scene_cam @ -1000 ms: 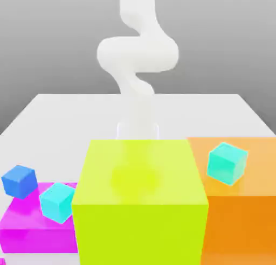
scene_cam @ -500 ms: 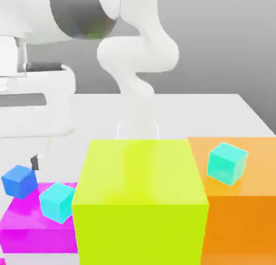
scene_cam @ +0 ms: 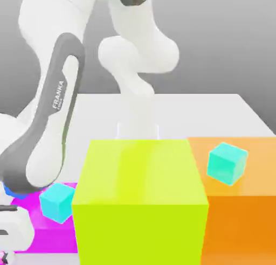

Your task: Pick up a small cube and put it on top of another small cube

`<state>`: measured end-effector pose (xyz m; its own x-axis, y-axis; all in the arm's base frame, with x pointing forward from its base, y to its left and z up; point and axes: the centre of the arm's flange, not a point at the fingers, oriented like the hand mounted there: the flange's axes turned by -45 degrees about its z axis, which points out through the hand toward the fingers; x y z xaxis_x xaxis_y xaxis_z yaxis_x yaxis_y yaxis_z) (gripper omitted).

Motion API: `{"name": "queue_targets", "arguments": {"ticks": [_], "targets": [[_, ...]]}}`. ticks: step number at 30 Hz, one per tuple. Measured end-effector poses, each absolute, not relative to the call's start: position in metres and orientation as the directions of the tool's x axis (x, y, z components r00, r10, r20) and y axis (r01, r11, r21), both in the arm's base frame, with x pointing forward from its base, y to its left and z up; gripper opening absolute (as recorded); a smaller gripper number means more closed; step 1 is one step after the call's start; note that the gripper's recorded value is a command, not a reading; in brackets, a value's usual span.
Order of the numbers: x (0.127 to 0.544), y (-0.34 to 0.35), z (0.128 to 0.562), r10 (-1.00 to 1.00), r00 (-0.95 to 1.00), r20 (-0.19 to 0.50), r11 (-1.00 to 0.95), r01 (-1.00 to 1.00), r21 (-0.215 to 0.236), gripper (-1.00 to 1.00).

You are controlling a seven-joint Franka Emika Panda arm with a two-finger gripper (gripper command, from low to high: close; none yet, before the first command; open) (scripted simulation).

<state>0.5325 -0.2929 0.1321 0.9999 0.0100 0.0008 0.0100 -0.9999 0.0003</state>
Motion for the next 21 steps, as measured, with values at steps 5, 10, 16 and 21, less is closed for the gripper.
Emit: {"name": "queue_targets", "arguments": {"ticks": [5,10,16,21], "targets": [[0.532,-0.293,0.132,0.010,1.000,0.000,-1.000,0.010,-0.001,-1.00],[0.533,-0.293,0.173,0.010,1.000,0.000,-1.000,0.010,-0.001,-1.00],[0.516,-0.268,0.250,0.287,0.958,-0.019,-0.956,0.288,0.047,-1.00],[0.490,-0.242,0.296,0.541,0.840,-0.040,-0.838,0.542,0.060,-1.00]]}}
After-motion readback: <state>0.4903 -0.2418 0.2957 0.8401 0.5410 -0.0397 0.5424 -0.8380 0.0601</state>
